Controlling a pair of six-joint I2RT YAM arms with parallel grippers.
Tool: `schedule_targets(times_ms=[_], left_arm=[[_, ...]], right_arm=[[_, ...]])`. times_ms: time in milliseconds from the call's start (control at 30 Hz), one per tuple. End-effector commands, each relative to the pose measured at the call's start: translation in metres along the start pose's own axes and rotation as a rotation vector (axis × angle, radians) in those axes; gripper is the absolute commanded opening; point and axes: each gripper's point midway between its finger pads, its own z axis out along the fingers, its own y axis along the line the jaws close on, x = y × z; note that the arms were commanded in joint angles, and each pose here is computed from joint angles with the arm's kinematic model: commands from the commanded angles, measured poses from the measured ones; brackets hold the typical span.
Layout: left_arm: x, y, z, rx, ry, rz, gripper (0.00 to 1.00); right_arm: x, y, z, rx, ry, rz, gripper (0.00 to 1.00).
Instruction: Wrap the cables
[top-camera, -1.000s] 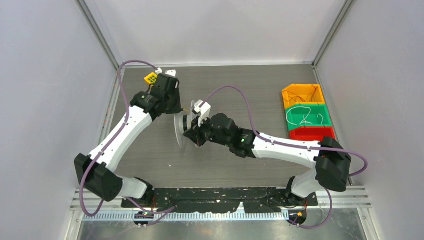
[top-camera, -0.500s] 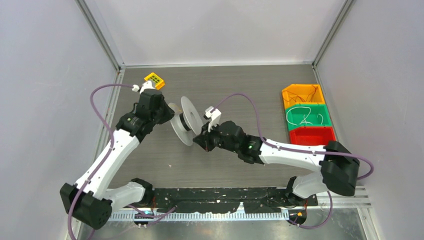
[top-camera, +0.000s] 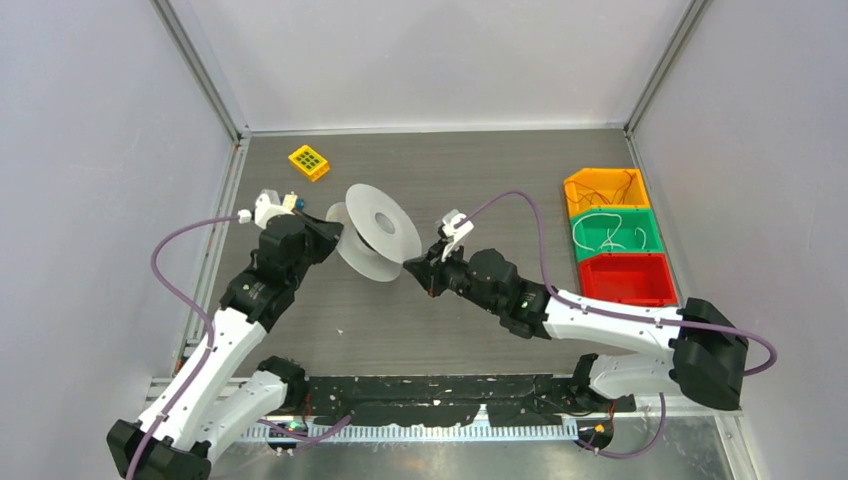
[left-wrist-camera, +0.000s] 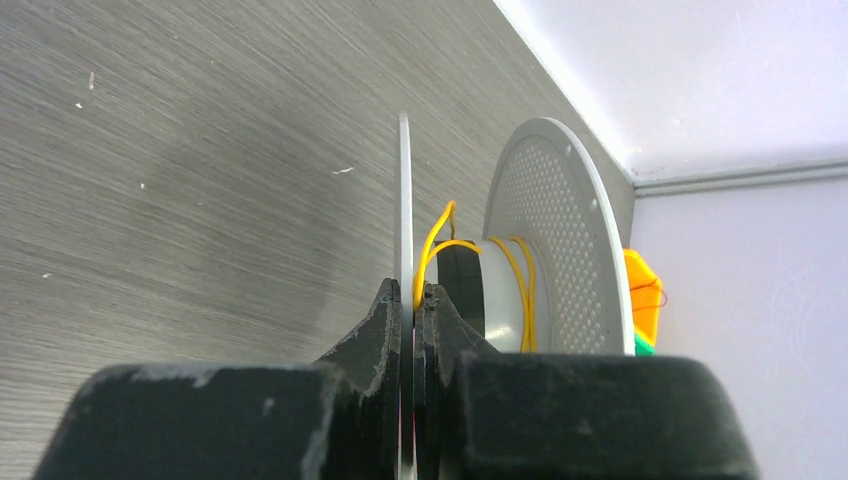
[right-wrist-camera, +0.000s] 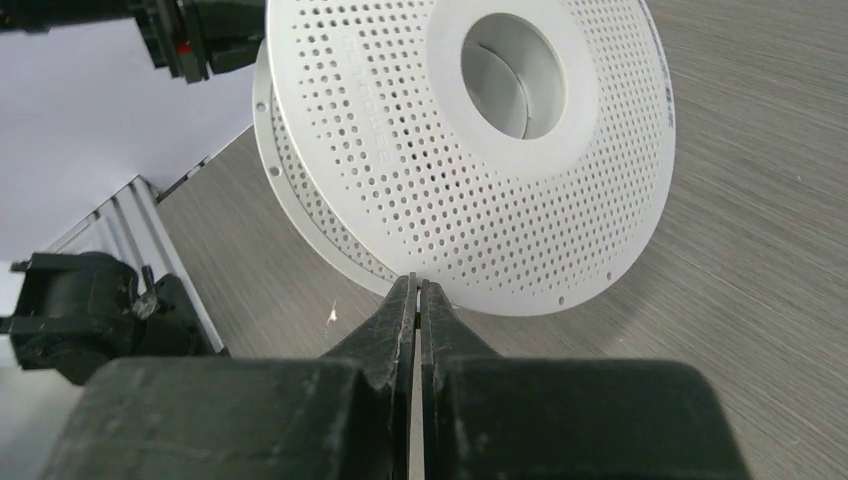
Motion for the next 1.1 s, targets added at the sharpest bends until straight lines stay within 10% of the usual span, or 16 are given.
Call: schedule_targets(times_ms=[0, 533, 1067], left_arm=[[-0.040, -0.040, -0.005, 0.164, -0.169, -0.228, 0.00], [-0.021, -0.018, 0.011, 0.006, -0.103, -0.405, 0.00], [-0.026, -0.037, 0.005, 0.111, -0.098, -0.537, 0.00]], right_arm=[[-0.037, -0.005, 0.015, 0.082, -0.133, 0.074, 0.06], [-0.024, 0.000, 0.052, 0.023, -0.034, -0.457, 0.05], [0.012, -0.005, 0.025, -0.065, -0.094, -0.571, 0.05]])
